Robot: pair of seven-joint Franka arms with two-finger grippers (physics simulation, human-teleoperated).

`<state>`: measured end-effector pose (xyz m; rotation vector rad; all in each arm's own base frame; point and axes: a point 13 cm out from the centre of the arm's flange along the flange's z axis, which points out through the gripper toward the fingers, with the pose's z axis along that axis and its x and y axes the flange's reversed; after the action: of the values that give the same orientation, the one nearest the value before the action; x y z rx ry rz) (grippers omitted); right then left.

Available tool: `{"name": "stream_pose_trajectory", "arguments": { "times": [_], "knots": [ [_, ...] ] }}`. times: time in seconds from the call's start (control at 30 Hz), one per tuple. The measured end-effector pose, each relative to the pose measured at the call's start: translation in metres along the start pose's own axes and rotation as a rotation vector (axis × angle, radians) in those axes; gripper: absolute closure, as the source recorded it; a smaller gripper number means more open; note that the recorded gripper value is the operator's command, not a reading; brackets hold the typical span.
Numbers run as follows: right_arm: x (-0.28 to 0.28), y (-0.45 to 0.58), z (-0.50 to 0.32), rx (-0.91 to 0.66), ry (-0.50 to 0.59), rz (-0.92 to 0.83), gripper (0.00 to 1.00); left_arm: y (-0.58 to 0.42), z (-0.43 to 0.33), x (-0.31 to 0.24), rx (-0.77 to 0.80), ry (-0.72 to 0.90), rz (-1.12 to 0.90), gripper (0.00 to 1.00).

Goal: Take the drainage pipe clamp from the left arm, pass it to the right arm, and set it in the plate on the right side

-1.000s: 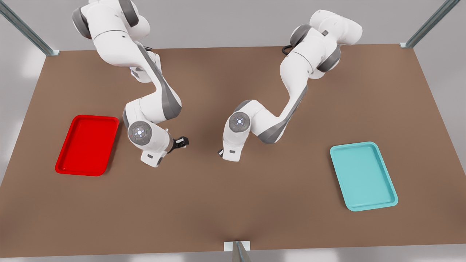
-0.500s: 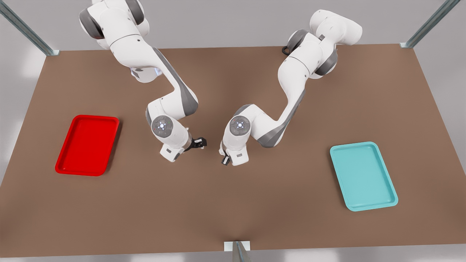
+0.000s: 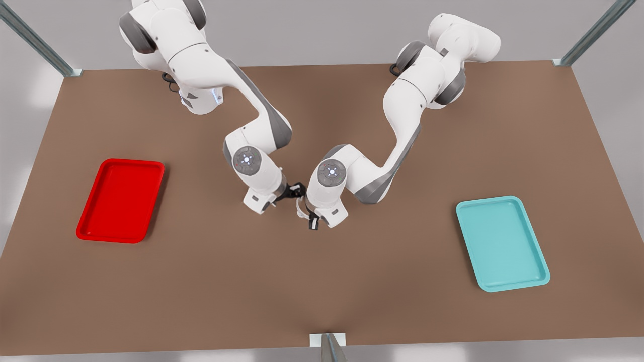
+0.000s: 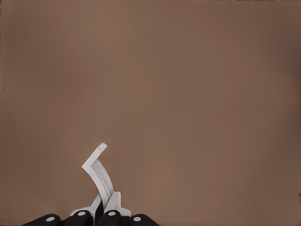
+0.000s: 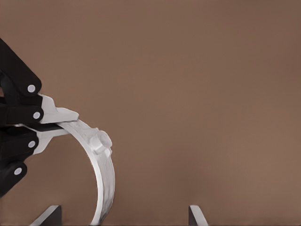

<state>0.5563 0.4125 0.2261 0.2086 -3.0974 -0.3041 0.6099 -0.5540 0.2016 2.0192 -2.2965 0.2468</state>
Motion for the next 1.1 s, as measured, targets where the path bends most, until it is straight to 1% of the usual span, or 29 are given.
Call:
{"name": "stream_pose_trajectory", "arguments": {
  "times": [0.13,0.4,0.47,0.5,0.57,0.6,0.63,0.67,0.87,1.03,1.1],
  "knots": [
    [0.013,0.01,0.019,0.009,0.015,-0.008,0.0,-0.001,0.0,0.0,0.003,0.002,-0.047,0.79],
    [0.018,0.016,0.066,0.025,0.029,-0.006,0.0,-0.001,0.002,0.002,0.007,0.006,-0.112,0.79],
    [0.017,0.016,0.074,0.025,0.024,-0.003,0.04,-0.002,0.001,0.002,0.009,0.007,-0.124,0.79],
    [0.016,0.017,0.077,0.025,0.021,-0.002,0.25,-0.003,0.0,0.002,0.01,0.008,-0.13,0.79],
    [0.014,0.018,0.077,0.019,0.012,0.0,0.74,-0.003,0.0,0.002,0.012,0.008,-0.139,0.79],
    [0.012,0.019,0.076,0.014,0.007,0.0,0.79,-0.003,0.0,0.001,0.012,0.008,-0.144,0.79],
    [0.012,0.021,0.075,0.005,0.004,-0.001,0.79,-0.003,0.0,0.002,0.013,0.009,-0.148,0.78],
    [0.011,0.023,0.074,-0.005,0.002,-0.003,0.79,-0.004,-0.001,0.002,0.015,0.01,-0.151,0.0],
    [0.001,0.023,0.074,0.002,-0.019,-0.008,0.79,-0.014,-0.007,-0.001,0.055,0.008,-0.18,0.0],
    [-0.023,-0.019,0.07,0.026,-0.036,0.058,0.79,-0.026,-0.024,-0.023,0.046,0.005,-0.219,0.0],
    [-0.035,-0.048,0.063,0.033,-0.044,0.104,0.79,-0.038,-0.064,-0.043,0.046,0.015,-0.238,0.0]
  ]
}}
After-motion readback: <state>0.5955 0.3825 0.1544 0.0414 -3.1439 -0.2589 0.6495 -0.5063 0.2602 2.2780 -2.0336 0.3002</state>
